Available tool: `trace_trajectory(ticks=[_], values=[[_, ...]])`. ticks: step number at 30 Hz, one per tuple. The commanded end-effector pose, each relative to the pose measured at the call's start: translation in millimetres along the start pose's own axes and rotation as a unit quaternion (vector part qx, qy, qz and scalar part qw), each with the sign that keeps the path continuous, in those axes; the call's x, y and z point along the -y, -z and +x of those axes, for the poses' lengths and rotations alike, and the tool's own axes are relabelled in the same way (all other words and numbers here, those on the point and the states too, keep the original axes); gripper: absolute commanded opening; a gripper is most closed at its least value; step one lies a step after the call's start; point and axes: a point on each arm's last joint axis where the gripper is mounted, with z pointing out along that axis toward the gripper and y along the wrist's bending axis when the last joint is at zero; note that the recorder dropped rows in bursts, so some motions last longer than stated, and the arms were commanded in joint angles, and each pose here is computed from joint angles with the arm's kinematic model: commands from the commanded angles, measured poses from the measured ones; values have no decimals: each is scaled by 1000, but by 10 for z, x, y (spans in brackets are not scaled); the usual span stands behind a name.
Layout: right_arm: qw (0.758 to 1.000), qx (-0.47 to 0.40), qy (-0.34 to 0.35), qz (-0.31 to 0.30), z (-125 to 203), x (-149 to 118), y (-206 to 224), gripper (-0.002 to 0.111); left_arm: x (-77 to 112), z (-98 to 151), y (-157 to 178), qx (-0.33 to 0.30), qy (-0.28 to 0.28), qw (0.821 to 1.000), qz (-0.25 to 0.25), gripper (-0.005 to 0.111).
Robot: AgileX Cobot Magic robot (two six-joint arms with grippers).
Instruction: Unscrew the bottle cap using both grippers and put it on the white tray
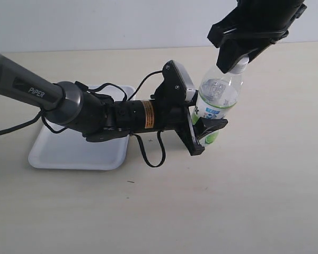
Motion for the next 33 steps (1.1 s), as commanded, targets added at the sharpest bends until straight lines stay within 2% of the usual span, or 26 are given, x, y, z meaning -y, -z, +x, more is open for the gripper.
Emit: trace_trajectory(ticks=[1, 8, 15, 19, 25, 28, 31, 33], values=[[996, -3, 88, 11, 5, 12, 3, 0, -4, 7, 22, -10, -2, 1000, -1, 0], [981, -4, 193, 10, 5, 11, 3, 0, -4, 7, 22, -10, -2, 1000, -1, 0], [955, -5, 298, 9, 5, 11, 3, 0, -4, 7, 22, -10, -2, 1000, -1, 0], [926, -6, 378, 10, 5, 12, 3, 0, -4, 7, 22, -10, -2, 1000, -1, 0], [888, -8, 461, 11, 6, 16, 3, 0, -4, 7, 22, -10, -2, 1000, -1, 0], [877, -8, 481, 10, 6, 16, 3, 0, -4, 7, 22, -10, -2, 1000, -1, 0], [876, -8, 482, 10, 6, 16, 3, 1, -4, 5, 22, -9, -2, 1000, 0, 0], [877, -8, 481, 10, 6, 14, 3, 6, -4, 5, 22, -9, -2, 1000, 0, 0]])
